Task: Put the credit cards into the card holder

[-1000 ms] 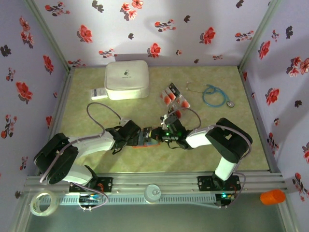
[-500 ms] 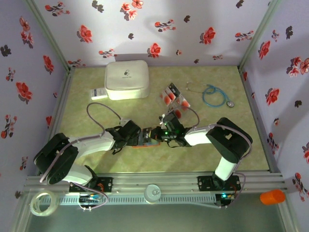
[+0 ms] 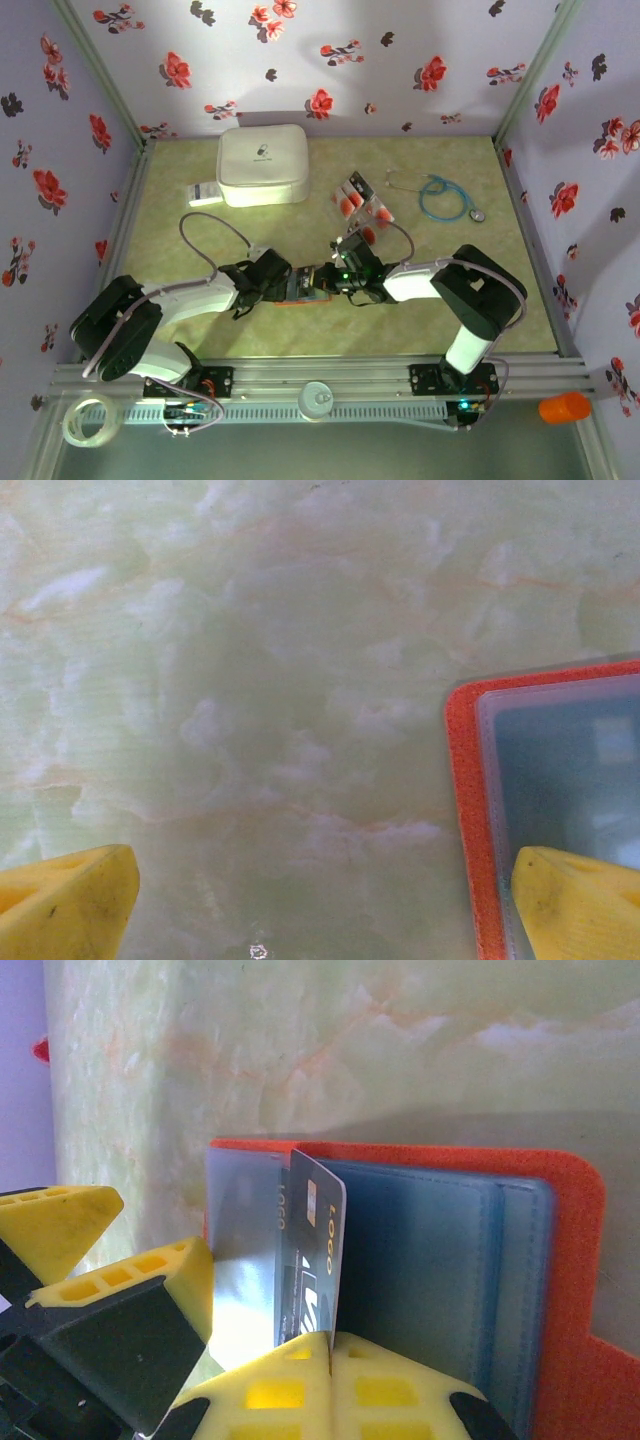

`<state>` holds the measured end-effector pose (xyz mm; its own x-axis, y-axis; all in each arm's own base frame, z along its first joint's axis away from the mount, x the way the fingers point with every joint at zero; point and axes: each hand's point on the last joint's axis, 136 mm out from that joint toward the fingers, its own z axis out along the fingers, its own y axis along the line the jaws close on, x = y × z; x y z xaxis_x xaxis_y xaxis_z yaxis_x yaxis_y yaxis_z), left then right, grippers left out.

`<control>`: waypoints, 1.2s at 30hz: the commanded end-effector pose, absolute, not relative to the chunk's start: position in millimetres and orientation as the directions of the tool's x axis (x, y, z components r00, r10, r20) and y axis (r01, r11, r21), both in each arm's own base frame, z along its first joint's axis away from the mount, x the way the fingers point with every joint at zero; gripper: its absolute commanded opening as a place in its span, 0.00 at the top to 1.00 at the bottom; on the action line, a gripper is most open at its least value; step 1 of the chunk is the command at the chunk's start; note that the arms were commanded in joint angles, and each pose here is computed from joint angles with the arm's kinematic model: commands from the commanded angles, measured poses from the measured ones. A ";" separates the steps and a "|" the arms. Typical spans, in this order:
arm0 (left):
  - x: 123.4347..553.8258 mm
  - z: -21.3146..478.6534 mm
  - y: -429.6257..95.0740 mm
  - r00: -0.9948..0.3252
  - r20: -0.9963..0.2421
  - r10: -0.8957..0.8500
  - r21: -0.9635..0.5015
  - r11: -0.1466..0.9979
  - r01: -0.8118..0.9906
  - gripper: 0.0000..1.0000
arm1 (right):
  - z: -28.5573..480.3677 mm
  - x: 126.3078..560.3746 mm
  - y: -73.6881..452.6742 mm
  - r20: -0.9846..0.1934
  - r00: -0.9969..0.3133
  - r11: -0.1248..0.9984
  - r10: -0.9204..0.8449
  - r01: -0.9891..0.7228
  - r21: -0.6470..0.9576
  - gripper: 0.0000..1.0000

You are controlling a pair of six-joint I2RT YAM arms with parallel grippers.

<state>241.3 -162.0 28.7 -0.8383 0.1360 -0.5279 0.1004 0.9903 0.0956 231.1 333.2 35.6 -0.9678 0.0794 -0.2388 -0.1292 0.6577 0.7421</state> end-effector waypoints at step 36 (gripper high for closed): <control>233.9 18.0 -152.0 -0.853 -0.501 0.146 0.132 0.987 0.091 0.04 | 6.3 211.4 316.9 -0.141 -0.990 0.756 -0.005 -0.096 0.648 1.00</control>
